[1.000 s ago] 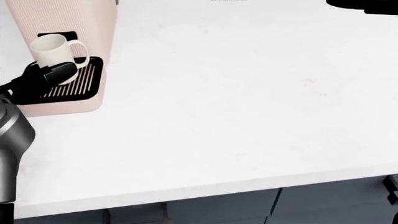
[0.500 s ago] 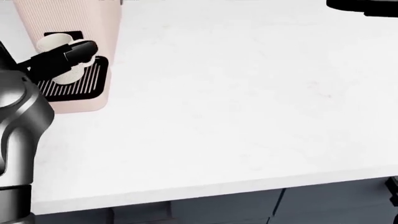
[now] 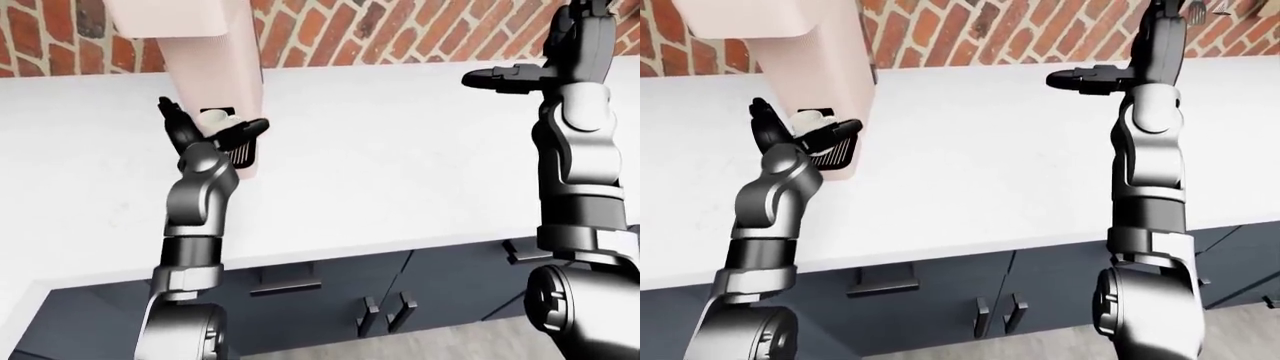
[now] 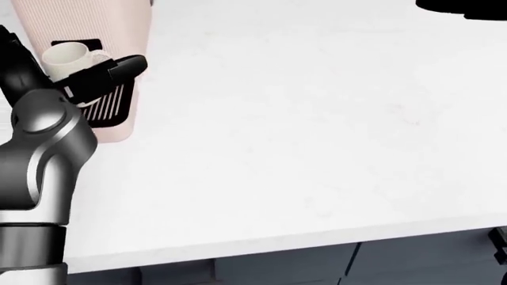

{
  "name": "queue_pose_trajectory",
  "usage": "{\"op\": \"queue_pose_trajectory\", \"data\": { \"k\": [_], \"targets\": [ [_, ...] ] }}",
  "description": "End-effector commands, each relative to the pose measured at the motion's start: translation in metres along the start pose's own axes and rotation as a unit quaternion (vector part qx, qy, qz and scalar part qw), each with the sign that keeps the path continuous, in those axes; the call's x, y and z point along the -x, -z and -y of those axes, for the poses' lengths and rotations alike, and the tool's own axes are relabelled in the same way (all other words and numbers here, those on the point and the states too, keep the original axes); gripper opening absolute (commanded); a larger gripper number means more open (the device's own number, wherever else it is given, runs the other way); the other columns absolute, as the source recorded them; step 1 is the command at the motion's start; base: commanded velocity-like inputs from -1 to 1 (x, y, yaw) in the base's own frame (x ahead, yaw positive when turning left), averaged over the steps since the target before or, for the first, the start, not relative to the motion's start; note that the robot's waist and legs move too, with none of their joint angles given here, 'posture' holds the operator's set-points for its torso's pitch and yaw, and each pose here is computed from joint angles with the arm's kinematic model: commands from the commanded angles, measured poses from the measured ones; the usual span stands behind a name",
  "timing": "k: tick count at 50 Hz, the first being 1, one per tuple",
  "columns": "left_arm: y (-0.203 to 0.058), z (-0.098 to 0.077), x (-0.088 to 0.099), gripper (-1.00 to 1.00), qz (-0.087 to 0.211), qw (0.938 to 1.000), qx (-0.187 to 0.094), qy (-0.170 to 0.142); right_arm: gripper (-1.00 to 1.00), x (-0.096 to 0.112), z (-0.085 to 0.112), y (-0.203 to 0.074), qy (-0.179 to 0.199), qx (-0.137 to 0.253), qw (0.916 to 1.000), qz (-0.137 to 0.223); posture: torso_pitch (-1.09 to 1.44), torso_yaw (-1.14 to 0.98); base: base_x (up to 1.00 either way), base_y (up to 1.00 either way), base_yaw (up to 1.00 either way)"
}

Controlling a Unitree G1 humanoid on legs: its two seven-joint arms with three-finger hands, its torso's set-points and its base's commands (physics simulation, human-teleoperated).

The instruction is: Pick the mug from under the coffee machine dispenser and place it on the counter.

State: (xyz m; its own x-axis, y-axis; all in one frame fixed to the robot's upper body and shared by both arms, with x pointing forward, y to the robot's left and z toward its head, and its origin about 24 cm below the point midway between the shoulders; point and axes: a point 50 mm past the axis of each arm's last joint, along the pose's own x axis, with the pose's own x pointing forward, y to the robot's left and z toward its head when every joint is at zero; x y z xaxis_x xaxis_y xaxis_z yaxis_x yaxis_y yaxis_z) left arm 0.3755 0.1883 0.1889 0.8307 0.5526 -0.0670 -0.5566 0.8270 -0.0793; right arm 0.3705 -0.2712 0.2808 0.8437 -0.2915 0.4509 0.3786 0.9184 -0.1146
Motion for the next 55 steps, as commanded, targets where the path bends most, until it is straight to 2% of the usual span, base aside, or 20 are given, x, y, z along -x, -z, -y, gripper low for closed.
{"op": "queue_pose_trajectory", "data": {
  "k": [1, 4, 12, 25, 37, 43, 44, 46, 50, 51, 55],
  "targets": [
    [-0.027, 0.003, 0.002, 1.00, 0.054, 0.9981, 0.030, 0.004, 1.00, -0.005, 0.005, -0.026, 0.009, -0.006, 0.9986, 0.052, 0.00, 0.00, 0.00, 0.00, 0.00],
    [-0.027, 0.006, 0.003, 1.00, 0.050, 0.9980, 0.034, 0.017, 1.00, -0.004, 0.005, -0.026, 0.008, -0.006, 0.9986, 0.052, 0.00, 0.00, 0.00, 0.00, 0.00],
    [-0.022, 0.010, 0.001, 1.00, 0.041, 0.9983, 0.037, 0.017, 1.00, -0.003, 0.005, -0.026, 0.008, -0.007, 0.9986, 0.052, 0.00, 0.00, 0.00, 0.00, 0.00],
    [-0.006, 0.007, -0.013, 1.00, 0.038, 0.9991, 0.015, -0.011, 1.00, -0.004, 0.005, -0.030, 0.008, -0.011, 0.9984, 0.055, 0.00, 0.00, 0.00, 0.00, 0.00],
    [0.000, 0.004, -0.016, 1.00, 0.040, 0.9988, 0.011, -0.028, 1.00, -0.003, 0.004, -0.030, 0.008, -0.013, 0.9984, 0.055, 0.00, 0.00, 0.00, 0.00, 0.00],
    [0.012, 0.001, -0.015, 1.00, 0.027, 0.9990, 0.009, -0.034, 1.00, -0.002, 0.005, -0.031, 0.007, -0.014, 0.9983, 0.056, 0.00, 0.00, 0.00, 0.00, 0.00],
    [0.014, 0.000, -0.015, 0.95, 0.026, 0.9990, 0.008, -0.036, 1.00, -0.002, 0.005, -0.031, 0.008, -0.014, 0.9983, 0.056, 0.00, 0.00, 0.00, 0.00, 0.00],
    [0.019, -0.002, -0.014, 0.58, 0.021, 0.9990, 0.005, -0.040, 1.00, -0.002, 0.005, -0.032, 0.008, -0.014, 0.9983, 0.056, 0.00, 0.00, 0.00, 0.00, 0.00],
    [0.028, -0.004, -0.012, 0.25, 0.013, 0.9989, 0.001, -0.044, 1.00, -0.002, 0.005, -0.033, 0.008, -0.015, 0.9983, 0.056, 0.00, 0.00, 0.00, 0.00, 0.00],
    [0.029, -0.004, -0.012, 0.25, 0.012, 0.9990, 0.000, -0.044, 1.00, -0.002, 0.005, -0.033, 0.008, -0.015, 0.9983, 0.056, 0.00, 0.00, 0.00, 0.00, 0.00],
    [0.041, -0.005, -0.010, -0.05, -0.001, 0.9990, -0.002, -0.045, 1.00, -0.003, 0.006, -0.034, 0.010, -0.016, 0.9982, 0.058, 0.00, 0.00, 0.00, 0.00, 0.00]
  ]
}}
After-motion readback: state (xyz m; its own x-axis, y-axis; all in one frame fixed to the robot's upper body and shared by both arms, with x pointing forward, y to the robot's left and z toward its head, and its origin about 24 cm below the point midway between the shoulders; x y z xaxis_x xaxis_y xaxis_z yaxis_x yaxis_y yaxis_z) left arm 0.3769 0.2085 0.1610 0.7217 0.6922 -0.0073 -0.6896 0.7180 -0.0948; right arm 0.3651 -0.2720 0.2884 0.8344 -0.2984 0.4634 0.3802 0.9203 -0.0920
